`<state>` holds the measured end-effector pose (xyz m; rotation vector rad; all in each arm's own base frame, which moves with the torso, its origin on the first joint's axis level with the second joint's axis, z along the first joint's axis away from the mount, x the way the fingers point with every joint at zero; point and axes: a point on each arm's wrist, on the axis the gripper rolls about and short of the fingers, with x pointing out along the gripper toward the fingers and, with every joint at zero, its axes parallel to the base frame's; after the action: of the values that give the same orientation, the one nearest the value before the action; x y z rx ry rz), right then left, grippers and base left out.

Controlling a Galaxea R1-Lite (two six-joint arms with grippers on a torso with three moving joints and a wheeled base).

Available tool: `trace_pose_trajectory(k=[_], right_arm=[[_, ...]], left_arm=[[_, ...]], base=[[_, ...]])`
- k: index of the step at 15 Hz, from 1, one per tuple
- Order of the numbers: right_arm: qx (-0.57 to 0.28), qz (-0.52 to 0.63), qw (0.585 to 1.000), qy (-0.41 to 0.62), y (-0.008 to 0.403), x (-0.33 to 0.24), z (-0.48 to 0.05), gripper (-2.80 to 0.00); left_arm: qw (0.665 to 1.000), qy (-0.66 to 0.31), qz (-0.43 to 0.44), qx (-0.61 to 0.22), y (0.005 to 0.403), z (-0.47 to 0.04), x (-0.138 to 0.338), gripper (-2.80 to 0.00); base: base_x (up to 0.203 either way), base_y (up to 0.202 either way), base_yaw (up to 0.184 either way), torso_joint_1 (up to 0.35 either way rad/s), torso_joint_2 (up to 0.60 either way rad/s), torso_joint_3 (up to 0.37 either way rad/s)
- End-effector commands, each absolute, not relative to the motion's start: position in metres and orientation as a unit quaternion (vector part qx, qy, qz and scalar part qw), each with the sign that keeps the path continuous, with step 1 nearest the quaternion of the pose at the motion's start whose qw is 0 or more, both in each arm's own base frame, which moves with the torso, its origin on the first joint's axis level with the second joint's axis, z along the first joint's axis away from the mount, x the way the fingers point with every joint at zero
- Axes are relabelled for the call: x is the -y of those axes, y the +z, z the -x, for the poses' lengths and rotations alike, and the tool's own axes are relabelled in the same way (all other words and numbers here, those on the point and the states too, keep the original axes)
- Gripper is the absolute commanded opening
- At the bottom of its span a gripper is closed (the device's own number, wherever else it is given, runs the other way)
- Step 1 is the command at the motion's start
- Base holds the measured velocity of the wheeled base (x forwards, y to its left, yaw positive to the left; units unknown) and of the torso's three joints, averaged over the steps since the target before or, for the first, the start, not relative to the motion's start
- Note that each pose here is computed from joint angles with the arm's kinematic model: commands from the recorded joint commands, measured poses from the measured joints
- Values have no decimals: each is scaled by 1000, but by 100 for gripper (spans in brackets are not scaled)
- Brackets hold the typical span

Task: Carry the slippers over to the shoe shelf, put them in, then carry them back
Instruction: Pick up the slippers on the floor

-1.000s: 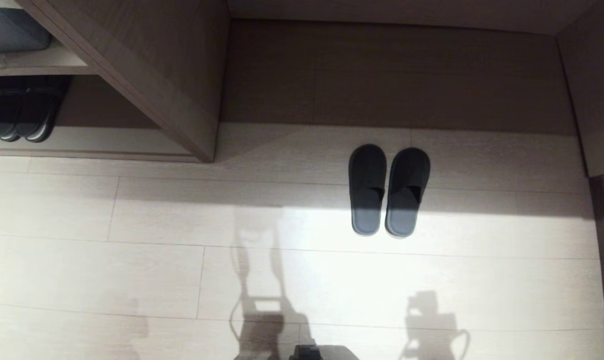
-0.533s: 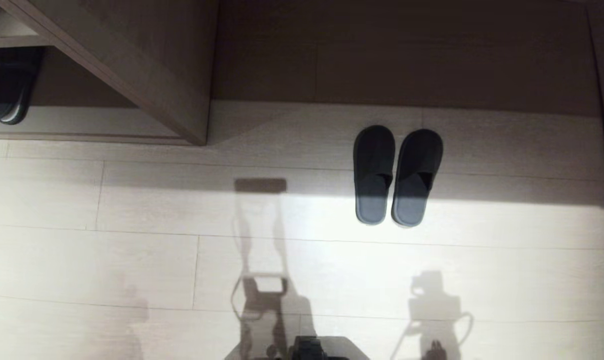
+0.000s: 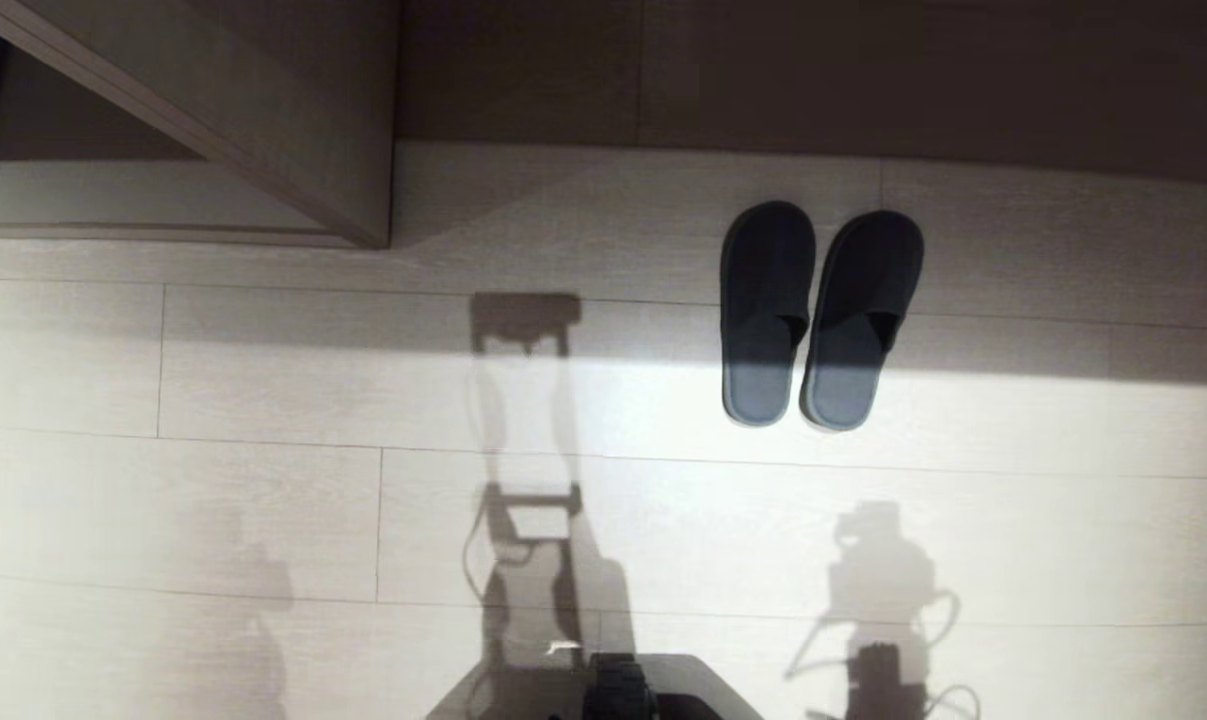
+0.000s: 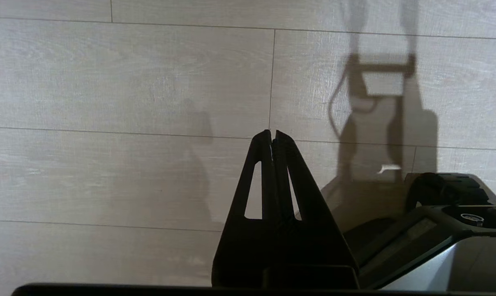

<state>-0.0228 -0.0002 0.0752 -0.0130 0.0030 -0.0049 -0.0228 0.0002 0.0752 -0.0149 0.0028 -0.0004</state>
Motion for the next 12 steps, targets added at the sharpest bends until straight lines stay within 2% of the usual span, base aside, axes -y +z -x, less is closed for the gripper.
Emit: trace_pose_trajectory(k=[1, 12], right_arm=[[-2, 7, 1000, -2, 75, 0, 23, -280], [3, 8, 1000, -1, 79, 0, 24, -280]], left_arm=[[1000, 0, 8, -2, 75, 23, 0, -280], [1000, 0, 6, -1, 75, 23, 0, -280]], base=[[0, 0, 0, 3, 2, -196], [0, 0, 0, 1, 2, -198]])
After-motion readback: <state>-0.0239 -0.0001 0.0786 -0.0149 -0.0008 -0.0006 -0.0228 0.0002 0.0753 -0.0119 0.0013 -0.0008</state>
